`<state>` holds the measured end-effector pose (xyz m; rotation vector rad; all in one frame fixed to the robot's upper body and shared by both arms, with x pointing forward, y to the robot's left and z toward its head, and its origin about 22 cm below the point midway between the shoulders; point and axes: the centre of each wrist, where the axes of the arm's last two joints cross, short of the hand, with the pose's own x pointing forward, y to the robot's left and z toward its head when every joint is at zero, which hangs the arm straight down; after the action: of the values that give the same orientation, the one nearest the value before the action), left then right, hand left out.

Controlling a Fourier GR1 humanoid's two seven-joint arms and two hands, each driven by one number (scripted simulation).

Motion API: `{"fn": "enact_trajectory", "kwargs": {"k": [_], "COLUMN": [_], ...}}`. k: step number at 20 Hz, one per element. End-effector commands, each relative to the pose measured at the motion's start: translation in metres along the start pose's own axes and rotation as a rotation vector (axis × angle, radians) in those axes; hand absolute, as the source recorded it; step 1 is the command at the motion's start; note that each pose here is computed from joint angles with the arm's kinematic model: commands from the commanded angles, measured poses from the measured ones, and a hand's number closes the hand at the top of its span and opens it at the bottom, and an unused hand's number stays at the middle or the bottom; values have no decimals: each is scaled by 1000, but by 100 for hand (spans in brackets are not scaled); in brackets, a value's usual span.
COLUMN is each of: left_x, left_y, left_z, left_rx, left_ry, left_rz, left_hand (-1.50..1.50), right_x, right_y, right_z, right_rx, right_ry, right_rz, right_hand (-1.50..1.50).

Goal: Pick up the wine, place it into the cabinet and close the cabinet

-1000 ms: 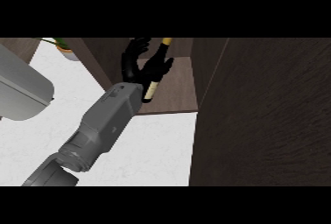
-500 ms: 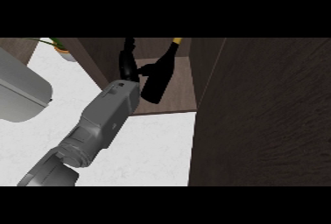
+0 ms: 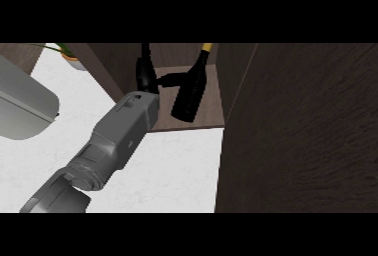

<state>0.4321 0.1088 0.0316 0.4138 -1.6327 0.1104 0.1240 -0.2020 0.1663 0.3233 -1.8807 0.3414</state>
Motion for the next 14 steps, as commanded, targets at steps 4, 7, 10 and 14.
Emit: {"fn": "enact_trajectory", "kwargs": {"k": [4, 7, 10, 14], "left_x": [-3, -1, 4, 6], "left_y": [24, 26, 9, -7], "left_z": [-13, -15, -5, 7], "left_rx": [-80, -101, -167, -156], "left_ry": [-102, -122, -140, -199], "left_rz": [34, 88, 168, 240], "left_hand": [-150, -150, -150, -150], "right_x": [35, 27, 37, 34], "right_y": [5, 1, -2, 4], "right_z": [23, 20, 23, 32], "right_rx": [4, 16, 21, -20], "right_ry": [-56, -69, -48, -38], "right_rz": [-62, -65, -41, -39], "right_hand": [-150, -150, -150, -150]}}
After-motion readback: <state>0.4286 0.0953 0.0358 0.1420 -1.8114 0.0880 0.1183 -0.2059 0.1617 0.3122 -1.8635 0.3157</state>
